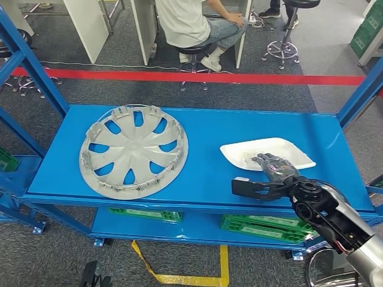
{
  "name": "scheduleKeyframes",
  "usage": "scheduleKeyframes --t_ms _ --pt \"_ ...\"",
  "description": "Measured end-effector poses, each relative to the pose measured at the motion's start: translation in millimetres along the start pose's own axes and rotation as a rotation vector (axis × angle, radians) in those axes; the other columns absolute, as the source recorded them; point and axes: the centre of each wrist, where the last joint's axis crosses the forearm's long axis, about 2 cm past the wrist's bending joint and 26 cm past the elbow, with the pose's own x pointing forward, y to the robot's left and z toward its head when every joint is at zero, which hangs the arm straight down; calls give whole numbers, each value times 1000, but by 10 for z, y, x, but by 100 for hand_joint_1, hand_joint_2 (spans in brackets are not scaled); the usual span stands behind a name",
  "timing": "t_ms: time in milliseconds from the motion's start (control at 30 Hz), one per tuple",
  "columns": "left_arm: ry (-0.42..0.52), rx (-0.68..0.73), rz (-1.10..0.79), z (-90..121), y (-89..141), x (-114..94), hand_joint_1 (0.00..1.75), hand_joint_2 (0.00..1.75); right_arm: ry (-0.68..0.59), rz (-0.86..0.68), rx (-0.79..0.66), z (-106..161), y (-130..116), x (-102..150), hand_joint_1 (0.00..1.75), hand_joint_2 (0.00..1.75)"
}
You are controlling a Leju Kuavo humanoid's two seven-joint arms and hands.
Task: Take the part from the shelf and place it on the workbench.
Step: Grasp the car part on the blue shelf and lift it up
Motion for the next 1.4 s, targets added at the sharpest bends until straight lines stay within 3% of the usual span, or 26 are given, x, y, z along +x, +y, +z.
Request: scheduleKeyframes --t_ms 133,267,433,1067,1200,1333,1400 --pt "0 -1 -2 0 0 0 0 0 9 0 -4 1 16 -1 35 175" --pt "0 -1 -2 0 0 0 0 0 13 0 -5 3 28 -1 64 175" --pt "0 -1 -3 0 0 0 0 0 17 0 -1 6 44 2 85 175" --pt "0 -3 3 0 -1 0 0 0 19 2 6 4 35 -1 86 175" --pt "-1 -5 4 0 -1 0 0 0 18 2 6 4 33 0 75 175" --pt "-3 -6 7 1 -1 -2 0 0 10 -1 9 1 21 7 8 175" --pt "-4 -6 10 1 -1 -3 0 0 7 -1 8 -2 6 15 0 175"
